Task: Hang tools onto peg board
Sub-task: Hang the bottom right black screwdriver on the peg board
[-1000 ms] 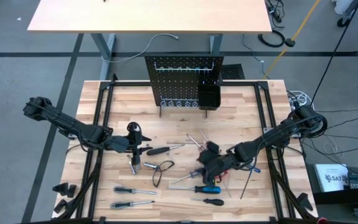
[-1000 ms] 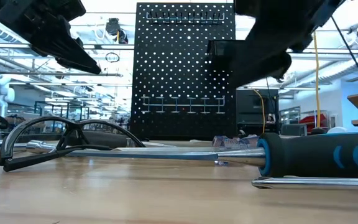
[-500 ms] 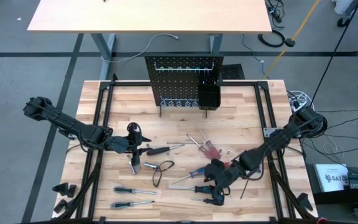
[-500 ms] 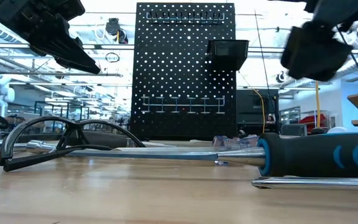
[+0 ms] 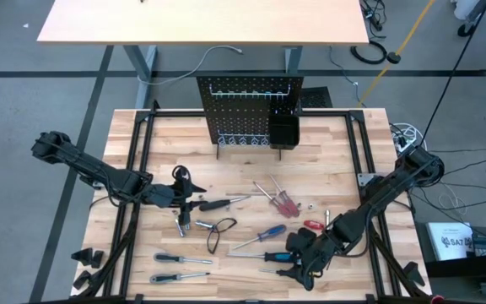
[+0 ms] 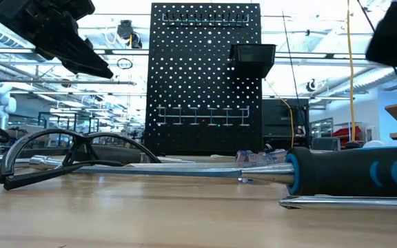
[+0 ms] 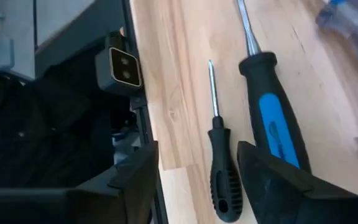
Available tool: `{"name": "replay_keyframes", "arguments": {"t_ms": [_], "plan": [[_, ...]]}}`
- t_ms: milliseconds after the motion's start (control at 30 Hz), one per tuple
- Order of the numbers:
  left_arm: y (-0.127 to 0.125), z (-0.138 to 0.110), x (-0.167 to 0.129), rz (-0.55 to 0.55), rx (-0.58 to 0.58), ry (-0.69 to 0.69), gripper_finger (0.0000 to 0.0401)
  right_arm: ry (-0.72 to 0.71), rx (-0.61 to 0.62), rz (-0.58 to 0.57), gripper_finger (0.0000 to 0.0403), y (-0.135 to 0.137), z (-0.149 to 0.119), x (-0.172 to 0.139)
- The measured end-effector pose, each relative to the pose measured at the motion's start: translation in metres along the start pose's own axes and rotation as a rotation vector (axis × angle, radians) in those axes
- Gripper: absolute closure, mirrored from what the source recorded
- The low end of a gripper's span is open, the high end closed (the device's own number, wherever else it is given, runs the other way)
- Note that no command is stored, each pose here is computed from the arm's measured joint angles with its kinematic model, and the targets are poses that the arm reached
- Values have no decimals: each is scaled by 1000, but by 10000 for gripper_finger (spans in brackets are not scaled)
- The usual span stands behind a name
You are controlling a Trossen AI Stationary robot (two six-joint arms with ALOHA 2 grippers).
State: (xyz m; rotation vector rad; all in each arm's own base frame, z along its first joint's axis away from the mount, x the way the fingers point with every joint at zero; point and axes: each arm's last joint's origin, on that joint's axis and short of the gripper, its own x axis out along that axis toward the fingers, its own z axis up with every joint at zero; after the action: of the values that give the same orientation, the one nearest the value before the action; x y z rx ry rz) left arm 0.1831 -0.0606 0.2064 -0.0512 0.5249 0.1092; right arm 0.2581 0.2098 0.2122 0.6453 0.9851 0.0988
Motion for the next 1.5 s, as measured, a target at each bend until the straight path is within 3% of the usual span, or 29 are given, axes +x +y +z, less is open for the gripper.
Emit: {"name": "replay_keyframes", "arguments": {"t_ms": [167,467,833,1167,1500], "plan": [[0,1,0,-2,-4,-9,224,10,-29,-14,210,9,4,-5],[0,1,0,-2,8,-8,224,185,-35,-36,210,5,-26,39],[-1,3,0,-1,20,-33,224,223,-96,-125,225,8,-41,59],[-1,3,0,-1,15,-32,224,162,-122,-201,226,5,-51,66],[-1,4,0,-3,10,-41,224,115,-228,-248,226,25,-34,52]]}}
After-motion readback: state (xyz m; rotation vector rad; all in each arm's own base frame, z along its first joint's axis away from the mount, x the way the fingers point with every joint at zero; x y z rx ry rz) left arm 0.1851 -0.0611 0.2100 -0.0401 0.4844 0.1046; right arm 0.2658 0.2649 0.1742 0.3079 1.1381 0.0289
